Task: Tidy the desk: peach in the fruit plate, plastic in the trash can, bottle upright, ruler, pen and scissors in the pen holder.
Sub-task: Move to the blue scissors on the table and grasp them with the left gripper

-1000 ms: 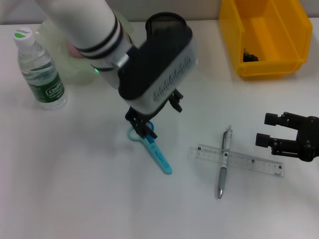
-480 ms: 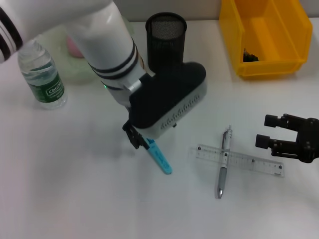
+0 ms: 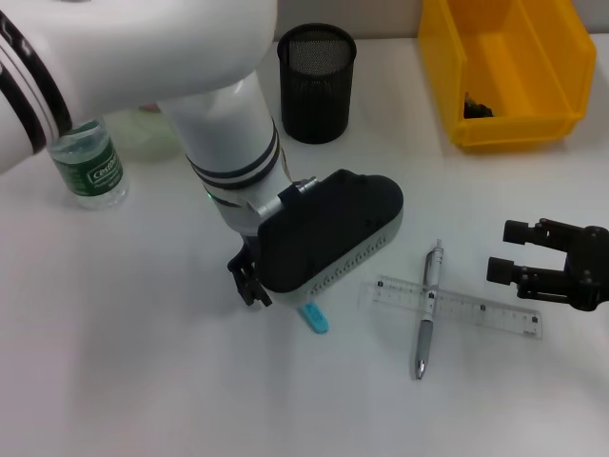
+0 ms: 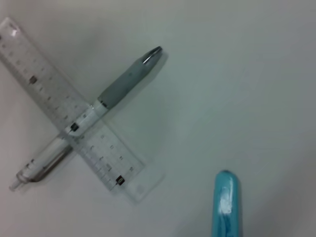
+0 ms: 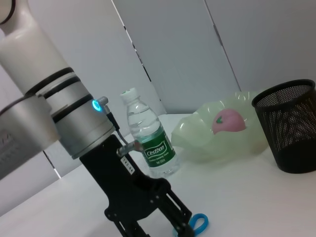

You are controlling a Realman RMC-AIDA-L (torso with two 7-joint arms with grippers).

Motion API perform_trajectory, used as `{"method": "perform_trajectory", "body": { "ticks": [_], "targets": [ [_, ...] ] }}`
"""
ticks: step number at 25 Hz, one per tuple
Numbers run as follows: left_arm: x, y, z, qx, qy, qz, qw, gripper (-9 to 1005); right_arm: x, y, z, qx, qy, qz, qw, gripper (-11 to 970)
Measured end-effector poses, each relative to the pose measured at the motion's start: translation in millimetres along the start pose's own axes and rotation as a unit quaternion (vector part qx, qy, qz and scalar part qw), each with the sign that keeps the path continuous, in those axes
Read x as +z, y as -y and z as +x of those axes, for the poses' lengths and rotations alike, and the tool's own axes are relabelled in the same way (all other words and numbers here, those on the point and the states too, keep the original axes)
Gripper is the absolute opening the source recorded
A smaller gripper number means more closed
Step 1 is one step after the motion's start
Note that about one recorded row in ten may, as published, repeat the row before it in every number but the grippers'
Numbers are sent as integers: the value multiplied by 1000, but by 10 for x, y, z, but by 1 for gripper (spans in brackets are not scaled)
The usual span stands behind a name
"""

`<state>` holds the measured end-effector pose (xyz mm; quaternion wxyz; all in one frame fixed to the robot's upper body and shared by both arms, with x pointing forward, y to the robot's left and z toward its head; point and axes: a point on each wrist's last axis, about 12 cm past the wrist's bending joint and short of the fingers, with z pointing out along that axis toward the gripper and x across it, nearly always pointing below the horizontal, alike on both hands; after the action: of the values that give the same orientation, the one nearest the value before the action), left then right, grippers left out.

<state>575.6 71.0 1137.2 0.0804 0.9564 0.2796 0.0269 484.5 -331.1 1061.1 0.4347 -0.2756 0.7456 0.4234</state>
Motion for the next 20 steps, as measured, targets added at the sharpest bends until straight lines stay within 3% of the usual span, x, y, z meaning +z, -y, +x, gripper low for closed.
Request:
{"method": "perform_trajectory", "body": {
  "ticks": [11, 20],
  "targets": [
    [105, -13, -68, 17, -14, -2, 1000, 715, -26, -8, 14, 2, 2, 1, 1000, 793],
    [111, -14, -95, 17, -15, 4, 1000, 532, -26, -12, 17, 0, 3, 0, 1000, 793]
  ]
}}
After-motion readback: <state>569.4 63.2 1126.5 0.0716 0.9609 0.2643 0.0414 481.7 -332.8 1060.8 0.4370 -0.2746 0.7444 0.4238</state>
